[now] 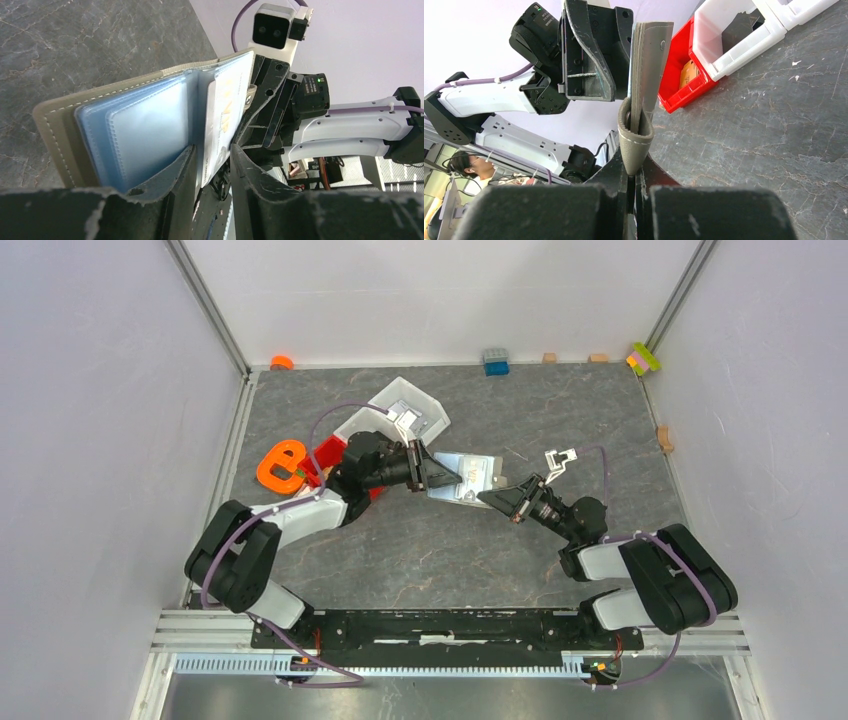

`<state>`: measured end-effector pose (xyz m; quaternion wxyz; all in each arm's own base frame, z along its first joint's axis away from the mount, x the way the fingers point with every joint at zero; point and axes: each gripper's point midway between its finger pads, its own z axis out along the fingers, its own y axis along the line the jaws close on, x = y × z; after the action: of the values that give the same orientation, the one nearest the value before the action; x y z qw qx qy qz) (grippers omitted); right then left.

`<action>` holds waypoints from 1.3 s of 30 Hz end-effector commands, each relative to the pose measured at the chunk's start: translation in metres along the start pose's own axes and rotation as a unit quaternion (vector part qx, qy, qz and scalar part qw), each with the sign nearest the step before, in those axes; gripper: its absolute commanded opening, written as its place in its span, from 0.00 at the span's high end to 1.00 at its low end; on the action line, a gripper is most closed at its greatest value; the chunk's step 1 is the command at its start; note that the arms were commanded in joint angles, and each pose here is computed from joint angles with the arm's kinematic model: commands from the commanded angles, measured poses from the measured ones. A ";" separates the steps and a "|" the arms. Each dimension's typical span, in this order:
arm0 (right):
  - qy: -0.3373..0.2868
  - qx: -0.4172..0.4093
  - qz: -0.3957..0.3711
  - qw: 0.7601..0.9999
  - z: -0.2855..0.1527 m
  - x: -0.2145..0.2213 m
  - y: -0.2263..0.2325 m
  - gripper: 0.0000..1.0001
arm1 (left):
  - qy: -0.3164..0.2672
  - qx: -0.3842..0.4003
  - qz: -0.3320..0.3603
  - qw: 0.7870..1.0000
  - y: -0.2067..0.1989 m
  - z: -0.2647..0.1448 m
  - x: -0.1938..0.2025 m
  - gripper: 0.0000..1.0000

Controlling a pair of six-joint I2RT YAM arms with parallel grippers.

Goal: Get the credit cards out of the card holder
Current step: Remove the credit card from the card holder, then place the card holder at the center of the board.

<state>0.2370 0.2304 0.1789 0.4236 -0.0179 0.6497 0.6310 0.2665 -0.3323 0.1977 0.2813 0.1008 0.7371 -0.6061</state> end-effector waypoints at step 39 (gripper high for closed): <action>0.011 0.103 -0.018 0.994 -0.005 -0.003 -0.052 0.97 | -0.142 -0.062 0.030 0.987 0.003 -0.052 -0.043 0.98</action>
<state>0.2517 0.2129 0.1426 0.4152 0.0254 0.6997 0.5808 0.2818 -0.2882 0.2053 0.3416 0.0196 0.7344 -0.5862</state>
